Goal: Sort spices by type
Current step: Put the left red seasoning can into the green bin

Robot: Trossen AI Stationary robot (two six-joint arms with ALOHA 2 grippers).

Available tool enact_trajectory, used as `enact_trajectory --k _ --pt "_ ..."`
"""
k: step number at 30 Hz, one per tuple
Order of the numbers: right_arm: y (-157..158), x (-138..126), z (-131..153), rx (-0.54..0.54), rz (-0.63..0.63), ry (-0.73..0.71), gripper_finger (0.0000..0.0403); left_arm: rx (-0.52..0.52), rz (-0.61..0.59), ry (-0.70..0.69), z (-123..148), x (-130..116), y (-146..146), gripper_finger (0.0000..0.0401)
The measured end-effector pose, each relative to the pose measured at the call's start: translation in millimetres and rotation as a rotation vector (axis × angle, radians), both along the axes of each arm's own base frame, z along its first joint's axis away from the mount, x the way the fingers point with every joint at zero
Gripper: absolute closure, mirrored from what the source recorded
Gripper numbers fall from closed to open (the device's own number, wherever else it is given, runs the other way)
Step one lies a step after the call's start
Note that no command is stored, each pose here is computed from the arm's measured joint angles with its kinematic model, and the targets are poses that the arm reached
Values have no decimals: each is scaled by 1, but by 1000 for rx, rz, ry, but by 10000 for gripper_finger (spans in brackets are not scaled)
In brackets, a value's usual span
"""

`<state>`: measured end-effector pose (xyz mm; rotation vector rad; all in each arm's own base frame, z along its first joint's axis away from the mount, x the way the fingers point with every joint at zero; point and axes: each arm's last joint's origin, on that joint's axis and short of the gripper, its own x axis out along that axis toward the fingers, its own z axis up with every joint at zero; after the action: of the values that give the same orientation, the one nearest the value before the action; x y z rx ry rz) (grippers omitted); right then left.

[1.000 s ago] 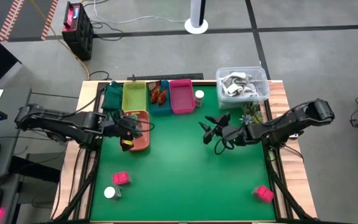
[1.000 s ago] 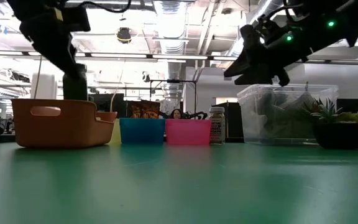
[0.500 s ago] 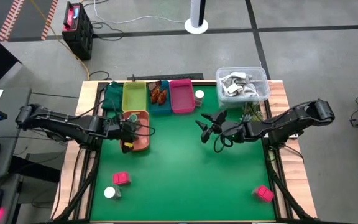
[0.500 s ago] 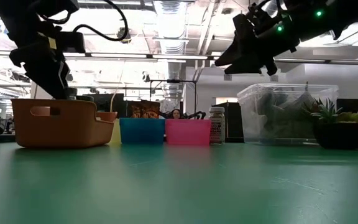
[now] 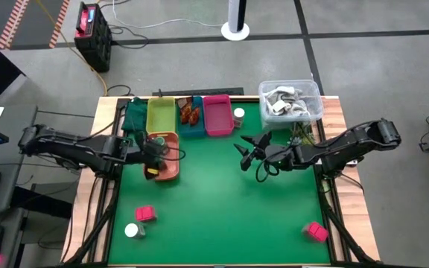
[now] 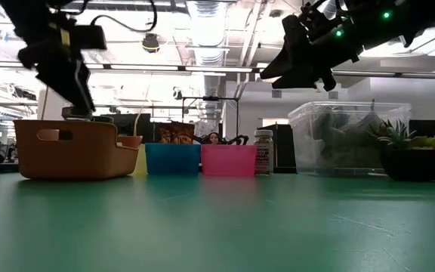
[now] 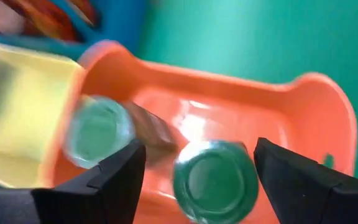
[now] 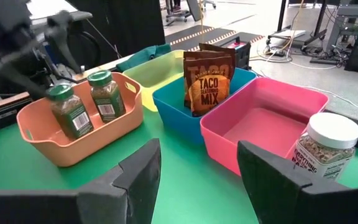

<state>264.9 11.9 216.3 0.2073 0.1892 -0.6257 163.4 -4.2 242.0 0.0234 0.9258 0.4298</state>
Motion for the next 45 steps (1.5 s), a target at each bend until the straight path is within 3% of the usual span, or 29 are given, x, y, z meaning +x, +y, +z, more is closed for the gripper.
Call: enact_trajectory --k 3,6,10,13,20,27,34,45 --pt "0 0 0 2 0 -1 163 72 -36 -26 18 -1 0 113" --pt "0 0 0 2 0 0 163 69 -123 -72 35 -3 -5 113" --pt "0 0 0 2 0 3 163 -118 -313 -127 49 -6 -23 116" --pt "0 0 -1 6 -1 8 163 -269 -347 -112 47 -9 -40 122" --pt "0 -1 -3 25 -9 17 163 -416 -372 48 28 -13 -88 130" --pt "-4 -1 -2 21 -24 8 163 -463 -319 183 6 -12 -122 118" --pt "-11 0 -2 -1 -38 19 163 -471 -276 248 -5 -9 -133 97" --pt "-17 1 0 8 -20 4 163 -455 -305 205 4 3 -142 93"
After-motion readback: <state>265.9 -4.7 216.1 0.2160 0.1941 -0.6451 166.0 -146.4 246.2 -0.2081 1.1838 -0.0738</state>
